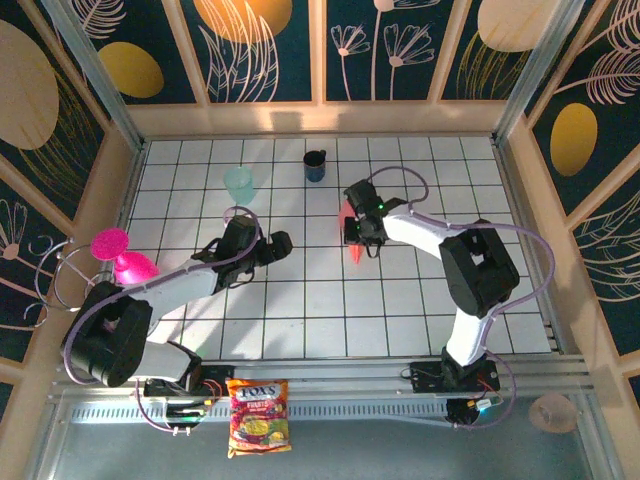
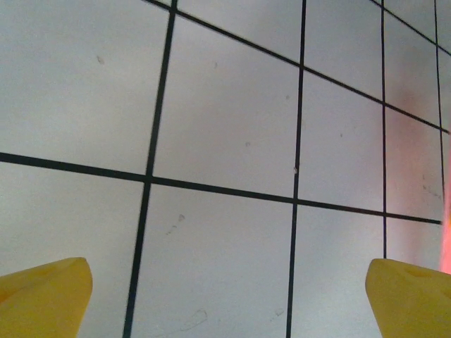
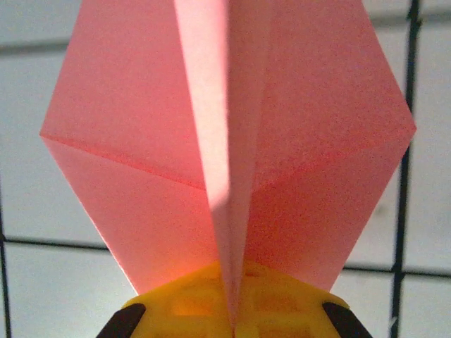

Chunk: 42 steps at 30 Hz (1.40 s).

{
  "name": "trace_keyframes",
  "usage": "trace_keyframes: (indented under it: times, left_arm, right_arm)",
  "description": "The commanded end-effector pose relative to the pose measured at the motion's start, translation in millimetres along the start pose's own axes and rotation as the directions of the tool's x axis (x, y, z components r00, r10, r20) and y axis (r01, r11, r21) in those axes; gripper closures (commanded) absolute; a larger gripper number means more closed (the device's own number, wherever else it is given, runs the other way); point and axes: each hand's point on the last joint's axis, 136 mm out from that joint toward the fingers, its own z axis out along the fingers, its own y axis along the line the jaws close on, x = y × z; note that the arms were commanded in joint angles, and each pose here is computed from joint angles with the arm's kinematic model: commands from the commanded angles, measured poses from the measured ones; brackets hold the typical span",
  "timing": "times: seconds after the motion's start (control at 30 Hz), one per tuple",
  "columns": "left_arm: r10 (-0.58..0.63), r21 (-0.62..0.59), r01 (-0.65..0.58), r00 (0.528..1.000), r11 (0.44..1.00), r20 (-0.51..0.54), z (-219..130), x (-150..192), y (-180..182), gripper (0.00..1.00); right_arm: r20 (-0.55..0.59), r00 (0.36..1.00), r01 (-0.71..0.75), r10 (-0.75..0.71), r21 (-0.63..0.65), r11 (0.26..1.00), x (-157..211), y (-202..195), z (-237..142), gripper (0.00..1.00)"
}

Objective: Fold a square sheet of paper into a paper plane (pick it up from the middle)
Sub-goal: Move the paper plane to the top-center of the table.

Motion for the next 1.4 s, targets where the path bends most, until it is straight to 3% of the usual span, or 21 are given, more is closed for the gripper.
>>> trace_keyframes:
  times: [0.0,0.2,0.4,0.7,1.0,1.37]
  left_arm:
    - [0.046,-0.05,-0.043,0.998,0.998,0.042,-8.0,-11.2,4.6,0.01]
    - [0.047,-0.06,-0.044,0.998,0.997,0.039,-8.8,-9.4,7.7,0.01]
    - [0.043,-0.058,-0.041,0.999,0.997,0.032,-7.8,-8.6,7.6,0.01]
    - [0.044,-0.058,-0.043,0.999,0.997,0.015,-4.3,-6.8,6.4,0.01]
    - [0.041,-0.053,-0.041,0.999,0.998,-0.001,-1.0,-3.1,6.2,0.01]
    - [0.037,-0.055,-0.038,0.999,0.998,-0.009,0.6,-1.2,7.2,0.01]
  right_arm:
    - [0.099,0.994,0.047,-0.045,-0.016,0.999,-45.8,-7.4,-8.7,0.93]
    - [0.099,0.994,0.054,-0.055,0.012,0.998,-85.7,-25.3,8.6,0.93]
    - [0.044,0.998,0.043,-0.042,-0.006,0.999,-97.3,-29.9,33.1,0.93]
    - [-0.034,0.998,0.043,-0.046,-0.069,0.997,-90.2,-22.7,56.9,0.87]
    - [-0.063,0.998,-0.003,0.006,0.05,0.999,-83.7,-42.1,75.3,0.67]
    - [-0.081,0.997,-0.005,0.016,0.14,0.99,-70.6,-55.3,93.0,0.6]
